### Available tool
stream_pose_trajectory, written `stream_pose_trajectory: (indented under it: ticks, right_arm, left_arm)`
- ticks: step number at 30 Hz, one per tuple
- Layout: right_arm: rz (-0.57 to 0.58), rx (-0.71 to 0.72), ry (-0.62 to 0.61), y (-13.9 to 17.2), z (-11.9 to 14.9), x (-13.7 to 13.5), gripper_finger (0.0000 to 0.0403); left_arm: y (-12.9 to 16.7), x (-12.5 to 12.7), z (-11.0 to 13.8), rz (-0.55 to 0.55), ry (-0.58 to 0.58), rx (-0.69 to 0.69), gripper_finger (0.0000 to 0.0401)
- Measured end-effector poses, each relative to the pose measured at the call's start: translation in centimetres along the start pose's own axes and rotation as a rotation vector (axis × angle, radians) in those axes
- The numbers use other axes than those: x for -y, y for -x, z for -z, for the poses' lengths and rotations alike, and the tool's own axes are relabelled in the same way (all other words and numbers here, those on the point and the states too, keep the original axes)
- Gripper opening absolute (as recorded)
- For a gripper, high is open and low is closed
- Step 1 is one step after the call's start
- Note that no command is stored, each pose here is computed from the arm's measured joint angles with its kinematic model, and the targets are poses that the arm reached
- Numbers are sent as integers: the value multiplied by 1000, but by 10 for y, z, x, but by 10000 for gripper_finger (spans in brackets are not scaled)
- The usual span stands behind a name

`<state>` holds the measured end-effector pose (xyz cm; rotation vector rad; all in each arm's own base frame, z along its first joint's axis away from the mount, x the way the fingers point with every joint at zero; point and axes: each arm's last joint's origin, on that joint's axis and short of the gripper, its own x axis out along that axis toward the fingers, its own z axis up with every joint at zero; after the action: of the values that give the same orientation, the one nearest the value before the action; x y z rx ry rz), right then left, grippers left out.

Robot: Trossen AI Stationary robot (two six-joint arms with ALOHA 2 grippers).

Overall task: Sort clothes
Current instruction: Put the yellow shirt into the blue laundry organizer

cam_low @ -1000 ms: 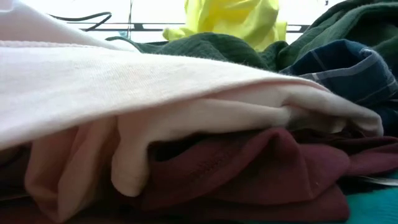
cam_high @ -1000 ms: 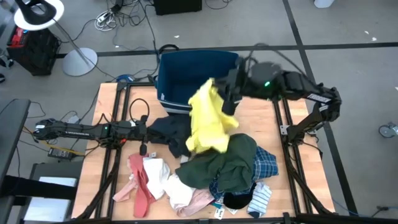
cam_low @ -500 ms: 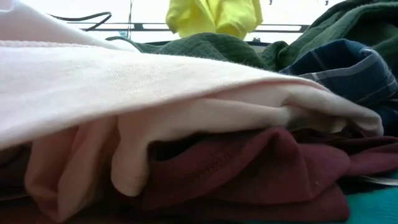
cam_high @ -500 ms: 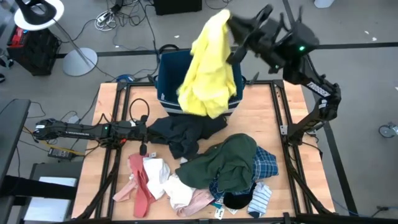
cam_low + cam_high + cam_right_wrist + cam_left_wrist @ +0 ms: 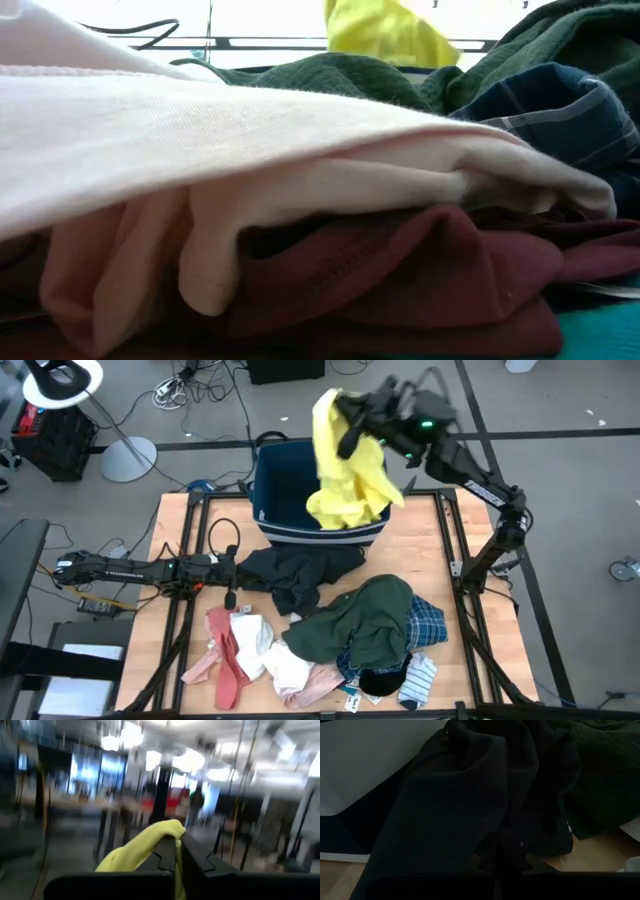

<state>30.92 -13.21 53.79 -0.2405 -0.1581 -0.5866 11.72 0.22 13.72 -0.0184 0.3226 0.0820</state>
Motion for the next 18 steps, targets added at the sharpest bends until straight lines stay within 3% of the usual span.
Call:
stream_pose_trajectory:
  ticks: [6, 10, 14, 18]
  right_arm:
    - [-55, -342, 24, -15, 51, -13, 7]
    - [-22, -632, 70, -8, 82, -16, 7]
    - [-6, -839, 8, -3, 106, -13, 7]
    - [-105, -947, -91, -10, 131, -17, 13]
  left_arm:
    - [0, 0, 0, 0, 0, 0, 11]
    - [0, 0, 0, 0, 0, 0, 11]
    - [0, 0, 0, 0, 0, 1, 11]
    - [0, 0, 0, 0, 0, 1, 11]
